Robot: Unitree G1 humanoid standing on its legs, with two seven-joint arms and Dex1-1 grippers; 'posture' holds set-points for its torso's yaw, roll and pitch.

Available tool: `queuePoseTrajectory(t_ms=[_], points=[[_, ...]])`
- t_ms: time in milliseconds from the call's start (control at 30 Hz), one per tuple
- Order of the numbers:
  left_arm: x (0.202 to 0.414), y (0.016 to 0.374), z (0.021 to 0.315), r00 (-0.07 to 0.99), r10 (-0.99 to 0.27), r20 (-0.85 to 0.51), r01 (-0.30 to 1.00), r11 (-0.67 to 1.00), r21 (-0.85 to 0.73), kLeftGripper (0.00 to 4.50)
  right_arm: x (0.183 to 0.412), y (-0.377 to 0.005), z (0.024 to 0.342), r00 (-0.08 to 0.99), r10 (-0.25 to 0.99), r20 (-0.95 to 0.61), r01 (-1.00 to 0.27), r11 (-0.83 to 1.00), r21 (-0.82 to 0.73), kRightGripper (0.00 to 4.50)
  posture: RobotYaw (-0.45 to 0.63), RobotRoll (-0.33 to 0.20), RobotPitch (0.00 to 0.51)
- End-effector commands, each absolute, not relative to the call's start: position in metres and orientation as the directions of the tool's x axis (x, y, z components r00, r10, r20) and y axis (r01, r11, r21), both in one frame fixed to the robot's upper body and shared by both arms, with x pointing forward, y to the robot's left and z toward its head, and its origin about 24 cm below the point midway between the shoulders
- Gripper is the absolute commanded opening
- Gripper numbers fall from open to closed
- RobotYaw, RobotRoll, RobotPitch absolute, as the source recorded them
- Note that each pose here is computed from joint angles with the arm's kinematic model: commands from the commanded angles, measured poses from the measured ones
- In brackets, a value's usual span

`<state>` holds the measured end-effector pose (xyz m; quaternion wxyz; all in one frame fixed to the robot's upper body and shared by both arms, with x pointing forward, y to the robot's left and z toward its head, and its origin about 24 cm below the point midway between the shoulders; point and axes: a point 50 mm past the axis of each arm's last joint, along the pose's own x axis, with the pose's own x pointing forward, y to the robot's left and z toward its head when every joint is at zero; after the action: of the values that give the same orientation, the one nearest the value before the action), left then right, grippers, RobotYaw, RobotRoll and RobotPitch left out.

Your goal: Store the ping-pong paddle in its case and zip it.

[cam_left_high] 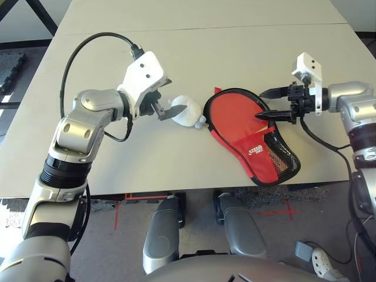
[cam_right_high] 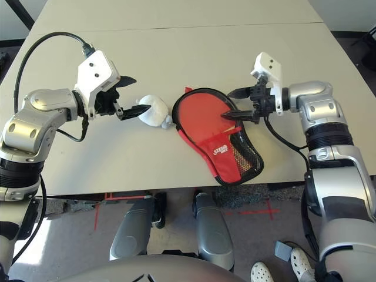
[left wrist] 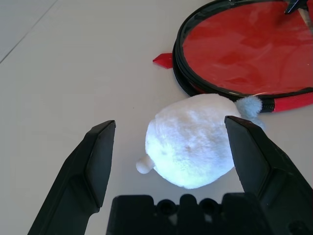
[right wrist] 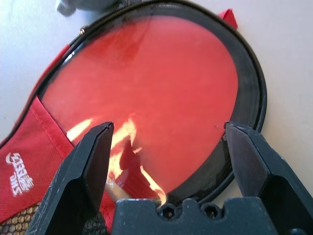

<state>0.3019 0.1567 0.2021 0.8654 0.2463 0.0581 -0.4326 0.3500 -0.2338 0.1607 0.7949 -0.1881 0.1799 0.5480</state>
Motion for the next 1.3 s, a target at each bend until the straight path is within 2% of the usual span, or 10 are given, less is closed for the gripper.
queuePoseTrajectory(t_ms=[33, 467, 867, 1000, 1233, 1300], points=[[0.298, 0.156, 0.202, 0.604, -0.728, -0.324, 0.789, 0.487, 0.375, 4.5, 0.344, -0.236, 0.134, 0.286, 0.771, -0.569, -0.95, 0.306, -0.062, 4.49, 0.1, 0.0, 0.256], [0.309, 0.146, 0.189, 0.566, -0.74, -0.363, 0.819, 0.458, 0.344, 4.5, 0.343, -0.238, 0.117, 0.3, 0.738, -0.604, -0.944, 0.322, -0.076, 4.49, 0.08, 0.0, 0.258], [0.317, 0.14, 0.167, 0.569, -0.681, -0.461, 0.822, 0.46, 0.335, 4.5, 0.341, -0.237, 0.117, 0.309, 0.736, -0.602, -0.943, 0.32, -0.092, 4.49, 0.06, 0.0, 0.259], [0.314, 0.137, 0.161, 0.553, -0.681, -0.48, 0.833, 0.451, 0.32, 3.57, 0.341, -0.236, 0.117, 0.312, 0.737, -0.6, -0.942, 0.32, -0.097, 4.5, 0.06, 0.0, 0.258], [0.306, 0.139, 0.16, 0.522, -0.681, -0.513, 0.853, 0.424, 0.304, 0.95, 0.338, -0.235, 0.113, 0.313, 0.729, -0.609, -0.942, 0.318, -0.103, 4.5, 0.06, 0.0, 0.26], [0.307, 0.141, 0.164, 0.522, -0.676, -0.52, 0.853, 0.416, 0.316, 0.36, 0.337, -0.235, 0.112, 0.312, 0.726, -0.612, -0.943, 0.318, -0.103, 4.5, 0.06, 0.0, 0.26]])
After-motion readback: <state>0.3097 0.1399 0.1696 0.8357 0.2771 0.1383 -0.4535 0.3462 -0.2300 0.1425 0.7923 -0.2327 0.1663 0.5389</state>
